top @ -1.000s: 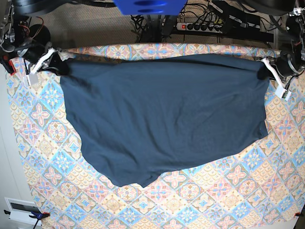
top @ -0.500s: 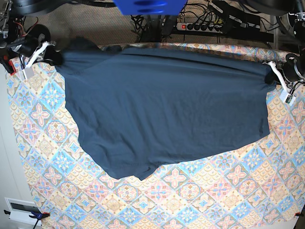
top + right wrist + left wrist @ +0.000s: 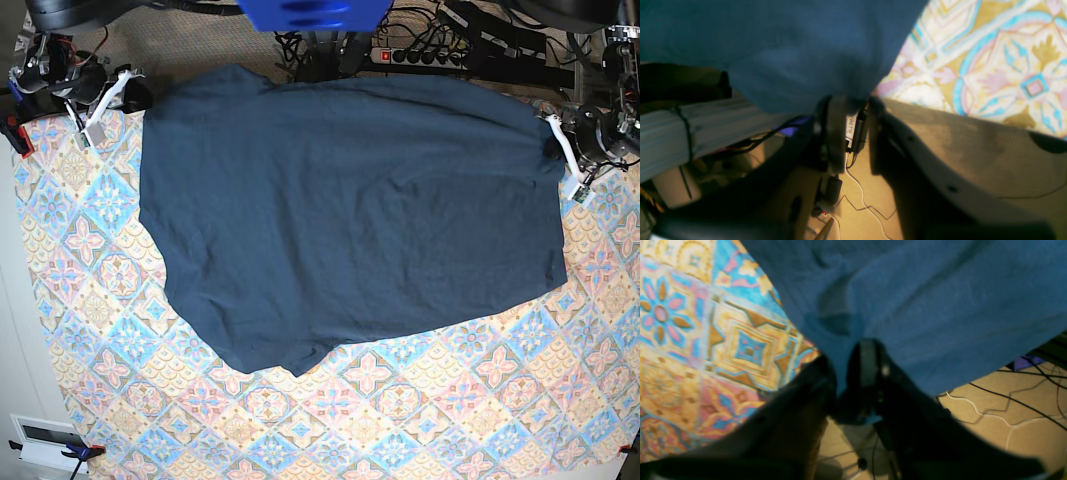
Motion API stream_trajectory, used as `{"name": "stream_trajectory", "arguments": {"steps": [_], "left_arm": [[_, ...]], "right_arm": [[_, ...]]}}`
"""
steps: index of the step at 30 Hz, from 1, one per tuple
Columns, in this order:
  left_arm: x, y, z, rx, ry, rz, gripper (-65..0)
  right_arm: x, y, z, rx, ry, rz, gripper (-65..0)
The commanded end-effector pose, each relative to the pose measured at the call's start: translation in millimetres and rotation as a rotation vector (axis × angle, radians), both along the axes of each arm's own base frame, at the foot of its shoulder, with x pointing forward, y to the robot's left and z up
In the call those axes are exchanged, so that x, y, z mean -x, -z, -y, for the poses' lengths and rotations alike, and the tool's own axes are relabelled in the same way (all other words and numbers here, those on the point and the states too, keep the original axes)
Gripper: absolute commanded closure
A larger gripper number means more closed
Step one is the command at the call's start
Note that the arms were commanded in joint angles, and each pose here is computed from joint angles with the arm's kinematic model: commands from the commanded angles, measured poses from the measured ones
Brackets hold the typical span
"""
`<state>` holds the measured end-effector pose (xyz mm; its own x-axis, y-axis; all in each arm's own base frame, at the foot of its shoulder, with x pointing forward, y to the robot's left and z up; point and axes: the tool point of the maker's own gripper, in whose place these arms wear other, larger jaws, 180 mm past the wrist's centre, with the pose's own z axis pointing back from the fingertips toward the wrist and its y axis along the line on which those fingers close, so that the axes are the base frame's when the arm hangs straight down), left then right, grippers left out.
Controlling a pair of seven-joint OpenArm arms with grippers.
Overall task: Layout the t-shirt on the table in an organized manner, then fold the t-shirt properly
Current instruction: 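Release the shirt with both grippers and lift them off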
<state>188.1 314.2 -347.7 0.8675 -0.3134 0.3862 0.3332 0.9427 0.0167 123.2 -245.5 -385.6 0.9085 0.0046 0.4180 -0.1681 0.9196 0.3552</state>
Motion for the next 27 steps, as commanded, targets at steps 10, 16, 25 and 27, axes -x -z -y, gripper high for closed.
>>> {"name": "stream_trajectory", "arguments": {"steps": [10, 16, 25, 27], "left_arm": [[-8.2, -54.6, -68.4, -0.060, -0.253, 0.209, -24.8], [-34.6, -73.6, -99.3, -0.007, -0.397, 0.334, -24.8], [-88.4, -54.8, -136.9, 0.257, -0.649, 0.397, -24.8], [-105.0, -46.1, -133.6, 0.352, -0.696, 0.402, -24.8]], "right_arm": [[-49.8, -24.2, -4.2, -0.021, 0.008, 0.161, -12.4], [-80.0, -37.4, -15.1, -0.053, 0.018, 0.248, -12.4], [-114.4, -49.1, -51.3, -0.121, -0.053, 0.325, -12.4], [-117.8, -50.5, -56.4, -0.128, -0.067, 0.332, -12.4]]}}
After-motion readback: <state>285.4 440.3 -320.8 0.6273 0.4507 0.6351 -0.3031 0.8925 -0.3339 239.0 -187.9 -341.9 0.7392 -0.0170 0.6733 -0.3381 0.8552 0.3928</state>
